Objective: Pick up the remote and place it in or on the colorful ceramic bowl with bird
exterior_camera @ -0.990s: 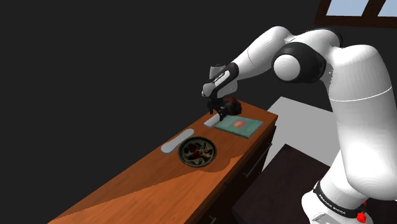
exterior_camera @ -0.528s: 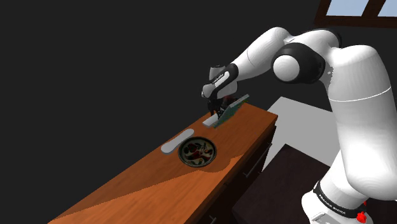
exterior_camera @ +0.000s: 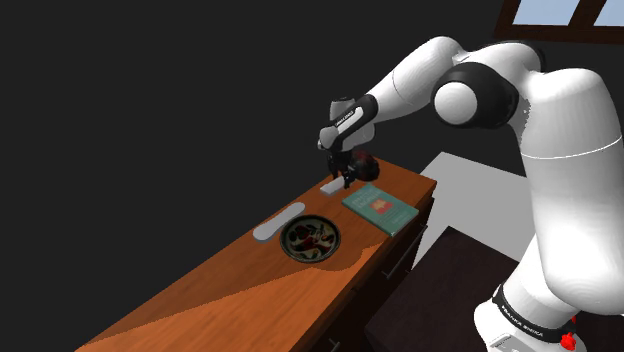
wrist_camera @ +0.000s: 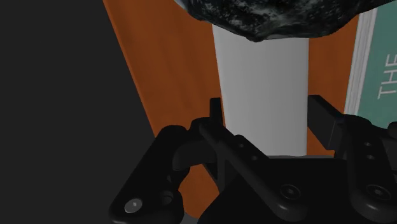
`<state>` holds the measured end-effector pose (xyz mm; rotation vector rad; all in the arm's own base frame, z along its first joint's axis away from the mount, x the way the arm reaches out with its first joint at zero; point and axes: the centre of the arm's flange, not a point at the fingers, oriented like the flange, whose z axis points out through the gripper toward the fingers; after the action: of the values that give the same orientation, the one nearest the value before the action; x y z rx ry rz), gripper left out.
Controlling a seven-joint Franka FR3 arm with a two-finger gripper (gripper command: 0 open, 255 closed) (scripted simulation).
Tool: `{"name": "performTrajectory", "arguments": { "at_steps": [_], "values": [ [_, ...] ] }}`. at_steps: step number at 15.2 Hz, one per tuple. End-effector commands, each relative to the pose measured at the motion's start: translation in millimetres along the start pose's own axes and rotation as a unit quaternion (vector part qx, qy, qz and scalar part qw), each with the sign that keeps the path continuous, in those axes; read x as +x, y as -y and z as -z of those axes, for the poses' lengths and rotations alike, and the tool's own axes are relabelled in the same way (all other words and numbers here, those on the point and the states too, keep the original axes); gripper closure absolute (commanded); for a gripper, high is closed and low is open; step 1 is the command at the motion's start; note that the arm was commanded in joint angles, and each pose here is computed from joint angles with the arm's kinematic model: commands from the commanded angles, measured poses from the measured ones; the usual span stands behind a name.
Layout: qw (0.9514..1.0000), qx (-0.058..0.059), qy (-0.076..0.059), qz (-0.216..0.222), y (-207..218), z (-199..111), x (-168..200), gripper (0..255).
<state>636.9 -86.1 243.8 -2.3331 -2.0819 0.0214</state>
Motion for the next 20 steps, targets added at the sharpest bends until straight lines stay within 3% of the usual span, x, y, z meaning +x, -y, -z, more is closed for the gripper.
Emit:
{"name": "performTrajectory", "arguments": {
  "at_steps": [1, 20],
  "values": [
    [1.0, 0.0, 0.0, 0.0, 1, 11, 0, 255],
    [1.0, 0.0, 0.0, 0.0, 9, 102, 12, 255]
  ]
}}
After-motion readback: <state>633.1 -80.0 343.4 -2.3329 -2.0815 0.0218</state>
